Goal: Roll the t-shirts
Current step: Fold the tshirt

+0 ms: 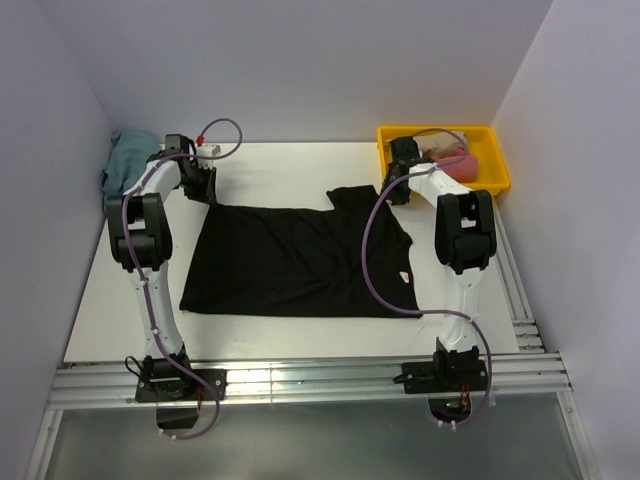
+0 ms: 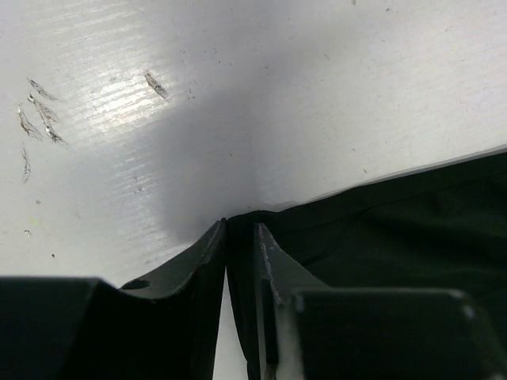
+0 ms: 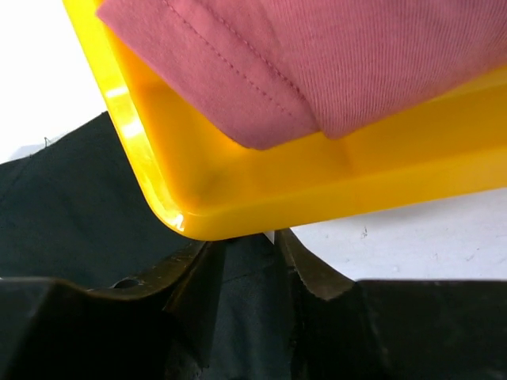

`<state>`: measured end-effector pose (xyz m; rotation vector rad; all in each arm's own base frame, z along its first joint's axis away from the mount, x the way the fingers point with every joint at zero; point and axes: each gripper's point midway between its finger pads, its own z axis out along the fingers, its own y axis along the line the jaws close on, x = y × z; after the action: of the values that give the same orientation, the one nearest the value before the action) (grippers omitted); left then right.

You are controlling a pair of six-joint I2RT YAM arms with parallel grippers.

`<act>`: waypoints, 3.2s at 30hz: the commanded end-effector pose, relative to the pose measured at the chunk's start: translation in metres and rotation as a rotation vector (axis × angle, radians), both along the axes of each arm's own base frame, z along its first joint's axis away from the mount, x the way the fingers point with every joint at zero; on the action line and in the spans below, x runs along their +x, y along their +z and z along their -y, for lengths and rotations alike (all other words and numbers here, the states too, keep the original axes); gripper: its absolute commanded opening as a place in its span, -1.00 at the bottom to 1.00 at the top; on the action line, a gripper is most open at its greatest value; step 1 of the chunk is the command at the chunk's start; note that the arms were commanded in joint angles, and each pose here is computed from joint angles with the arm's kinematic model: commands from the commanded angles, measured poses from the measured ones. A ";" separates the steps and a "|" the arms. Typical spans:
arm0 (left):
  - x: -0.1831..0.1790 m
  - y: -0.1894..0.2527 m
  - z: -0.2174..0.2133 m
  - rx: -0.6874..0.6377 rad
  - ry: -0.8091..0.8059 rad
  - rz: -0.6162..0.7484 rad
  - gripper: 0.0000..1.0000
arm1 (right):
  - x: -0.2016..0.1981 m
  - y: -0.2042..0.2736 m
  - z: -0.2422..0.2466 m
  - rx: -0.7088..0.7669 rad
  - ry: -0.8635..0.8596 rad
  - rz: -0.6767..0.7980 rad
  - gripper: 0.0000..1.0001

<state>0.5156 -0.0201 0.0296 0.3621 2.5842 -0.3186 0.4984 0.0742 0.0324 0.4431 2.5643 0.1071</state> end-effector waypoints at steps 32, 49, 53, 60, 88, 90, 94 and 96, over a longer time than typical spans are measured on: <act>0.007 0.059 0.000 0.040 0.018 0.136 -0.99 | 0.008 0.075 -0.002 0.008 0.003 0.171 -1.00; -0.040 0.094 -0.002 0.073 -0.057 0.133 -0.99 | -0.045 0.093 0.000 0.021 -0.008 0.192 -1.00; -0.063 0.100 -0.002 0.077 -0.078 0.122 -0.99 | -0.068 0.103 0.001 0.023 -0.014 0.209 -1.00; -0.094 0.102 -0.002 0.085 -0.112 0.092 -0.99 | -0.105 0.104 0.002 0.020 -0.018 0.202 -1.00; -0.153 0.081 -0.011 0.097 -0.130 0.012 -0.99 | -0.193 0.057 0.012 0.026 -0.062 0.110 -1.00; -0.149 0.087 -0.013 0.098 -0.125 0.023 -0.99 | -0.192 0.062 0.010 0.034 -0.061 0.115 -1.00; -0.145 0.091 -0.013 0.097 -0.124 0.028 -0.99 | -0.187 0.076 0.009 0.037 -0.060 0.139 -1.00; -0.144 0.093 -0.015 0.102 -0.117 0.032 -0.99 | -0.187 0.080 0.008 0.042 -0.057 0.144 -1.00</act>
<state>0.3611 -0.0079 0.0946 0.5442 2.6359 -0.2534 0.3019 0.0658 0.0827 0.5016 2.4916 0.1532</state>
